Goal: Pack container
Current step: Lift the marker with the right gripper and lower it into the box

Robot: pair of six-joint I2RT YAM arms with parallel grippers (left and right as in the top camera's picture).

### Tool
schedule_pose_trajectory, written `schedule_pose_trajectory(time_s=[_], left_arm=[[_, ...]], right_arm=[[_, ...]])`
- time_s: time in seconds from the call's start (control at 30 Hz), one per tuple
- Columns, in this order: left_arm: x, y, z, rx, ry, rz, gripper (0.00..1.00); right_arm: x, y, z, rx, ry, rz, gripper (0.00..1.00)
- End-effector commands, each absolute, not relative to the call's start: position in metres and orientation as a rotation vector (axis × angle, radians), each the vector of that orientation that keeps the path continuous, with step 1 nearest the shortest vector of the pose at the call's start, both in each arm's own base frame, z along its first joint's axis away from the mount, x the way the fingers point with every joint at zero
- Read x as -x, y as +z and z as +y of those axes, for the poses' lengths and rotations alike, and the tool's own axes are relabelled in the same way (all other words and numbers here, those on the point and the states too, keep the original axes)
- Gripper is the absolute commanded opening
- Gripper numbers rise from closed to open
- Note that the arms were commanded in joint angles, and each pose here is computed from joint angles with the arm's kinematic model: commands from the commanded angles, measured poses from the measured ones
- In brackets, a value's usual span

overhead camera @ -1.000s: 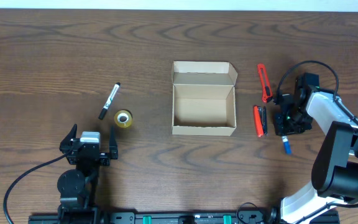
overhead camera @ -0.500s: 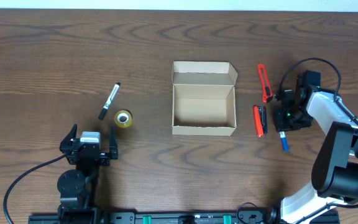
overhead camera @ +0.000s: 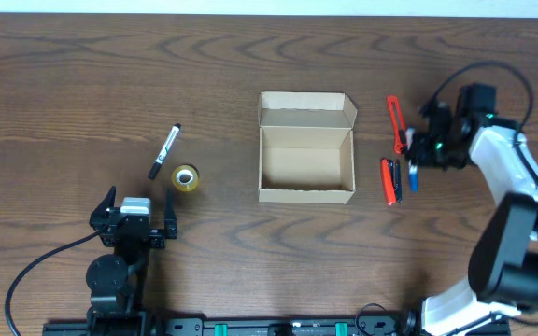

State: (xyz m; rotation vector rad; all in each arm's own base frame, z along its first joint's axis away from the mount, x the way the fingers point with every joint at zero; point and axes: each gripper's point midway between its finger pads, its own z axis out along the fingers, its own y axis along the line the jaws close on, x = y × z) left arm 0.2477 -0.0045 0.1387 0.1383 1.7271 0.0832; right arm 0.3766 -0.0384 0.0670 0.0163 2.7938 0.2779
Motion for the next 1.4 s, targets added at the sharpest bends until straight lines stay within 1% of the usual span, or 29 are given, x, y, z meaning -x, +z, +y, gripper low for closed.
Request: schedule_pose_trajectory(time_s=[0.0, 0.07, 0.13, 0.23, 0.33, 0.43, 0.53, 0.63, 0.73, 0.87, 0.97, 1.37], left_arm=[[-0.245, 0.123, -0.003, -0.133, 0.082, 1.783, 0.95], [-0.245, 0.123, -0.003, -0.133, 0.081, 1.783, 0.95], [-0.245, 0.123, -0.003, -0.133, 0.082, 1.783, 0.95], [-0.245, 0.123, -0.003, -0.133, 0.082, 1.783, 0.95], [-0.245, 0.123, -0.003, -0.133, 0.082, 1.783, 0.95], [-0.245, 0.123, -0.003, -0.133, 0.081, 1.783, 0.95], [-0.245, 0.123, -0.003, -0.133, 0.082, 1.783, 0.95], [-0.245, 0.123, -0.003, -0.133, 0.081, 1.783, 0.95], [-0.245, 0.123, -0.003, -0.133, 0.082, 1.783, 0.95], [-0.245, 0.123, -0.003, -0.133, 0.081, 1.783, 0.95], [-0.245, 0.123, -0.003, -0.133, 0.081, 1.783, 0.95], [-0.245, 0.123, -0.003, -0.133, 0.081, 1.783, 0.95]], right_arm=[[-0.405, 0.154, -0.036, 0.004, 0.276, 2.555, 0.01], [-0.412, 0.189, -0.027, 0.062, 0.295, 2.458, 0.02], [-0.414, 0.220, -0.009, 0.182, 0.334, 2.367, 0.02], [-0.403, 0.267, 0.046, 0.565, 0.451, 2.160, 0.01], [-0.386, 0.293, 0.092, 0.857, 0.493, 1.978, 0.01], [-0.371, 0.302, 0.134, 1.087, 0.482, 1.858, 0.01], [-0.360, 0.292, 0.167, 1.240, 0.426, 1.828, 0.01], [-0.354, 0.272, 0.192, 1.390, 0.335, 1.820, 0.01], [-0.346, 0.247, 0.209, 1.521, 0.293, 1.829, 0.01], [-0.325, 0.217, 0.219, 1.760, 0.298, 1.777, 0.01], [-0.329, 0.195, 0.211, 1.793, 0.250, 1.863, 0.01], [-0.332, 0.106, 0.219, 1.915, 0.381, 2.048, 0.01]])
